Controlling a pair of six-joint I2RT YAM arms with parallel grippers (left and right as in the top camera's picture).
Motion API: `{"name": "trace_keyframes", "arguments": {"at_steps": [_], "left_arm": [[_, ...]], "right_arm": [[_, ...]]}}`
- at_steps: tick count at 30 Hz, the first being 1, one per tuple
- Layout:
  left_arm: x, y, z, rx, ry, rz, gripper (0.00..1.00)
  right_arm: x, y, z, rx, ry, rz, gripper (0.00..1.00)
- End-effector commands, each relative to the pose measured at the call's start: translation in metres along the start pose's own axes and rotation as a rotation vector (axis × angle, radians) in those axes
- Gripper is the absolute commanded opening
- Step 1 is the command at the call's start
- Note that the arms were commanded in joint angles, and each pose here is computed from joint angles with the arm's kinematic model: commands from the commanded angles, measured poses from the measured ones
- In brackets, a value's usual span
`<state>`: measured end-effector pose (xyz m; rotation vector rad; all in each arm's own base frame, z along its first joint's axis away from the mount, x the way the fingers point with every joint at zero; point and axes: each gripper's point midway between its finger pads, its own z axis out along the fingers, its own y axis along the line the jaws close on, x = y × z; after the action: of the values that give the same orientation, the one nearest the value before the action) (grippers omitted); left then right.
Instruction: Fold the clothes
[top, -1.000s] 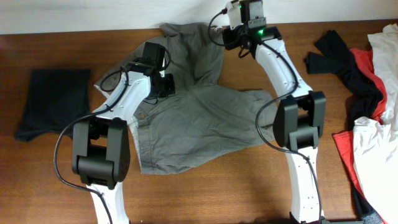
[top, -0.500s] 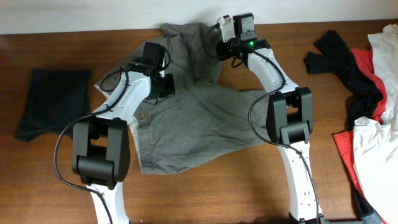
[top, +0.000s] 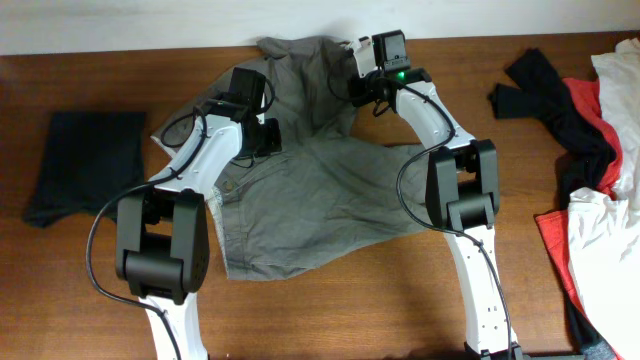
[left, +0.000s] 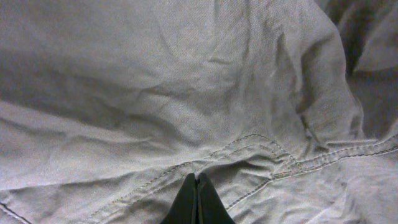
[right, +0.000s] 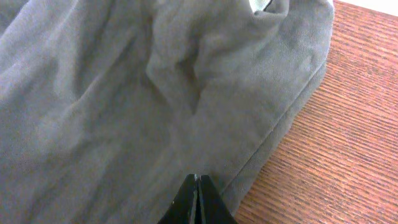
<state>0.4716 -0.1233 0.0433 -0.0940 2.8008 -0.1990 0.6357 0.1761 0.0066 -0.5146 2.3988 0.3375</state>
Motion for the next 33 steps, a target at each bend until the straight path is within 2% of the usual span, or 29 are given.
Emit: {"name": "trace_keyframes", "arguments": {"at_steps": [1,7,16,20,22,26,33], "left_arm": [[0.002,0.000,0.003,-0.008,0.005,-0.006,0.01],[0.002,0.000,0.003,-0.008,0.006,-0.006,0.01],[0.002,0.000,0.003,-0.008,0.005,-0.006,0.01],[0.002,0.000,0.003,-0.008,0.006,-0.005,0.01],[0.003,-0.002,0.004,-0.006,0.007,-0.001,0.01],[0.001,-0.012,0.004,0.006,-0.010,0.016,0.01],[-0.018,-0.034,0.003,0.049,-0.103,0.058,0.01]], "right_arm": [[0.044,-0.022,0.014,0.106,0.130,0.034,0.04],[0.080,-0.070,-0.022,0.258,0.304,0.095,0.04],[0.174,-0.115,-0.090,0.257,0.648,0.345,0.04],[0.202,-0.106,-0.117,0.149,0.760,0.491,0.04],[0.205,-0.096,-0.123,0.077,0.776,0.538,0.04],[0.191,-0.088,-0.139,0.054,0.765,0.546,0.04],[0.109,-0.079,-0.204,0.099,0.554,0.468,0.04]]}}
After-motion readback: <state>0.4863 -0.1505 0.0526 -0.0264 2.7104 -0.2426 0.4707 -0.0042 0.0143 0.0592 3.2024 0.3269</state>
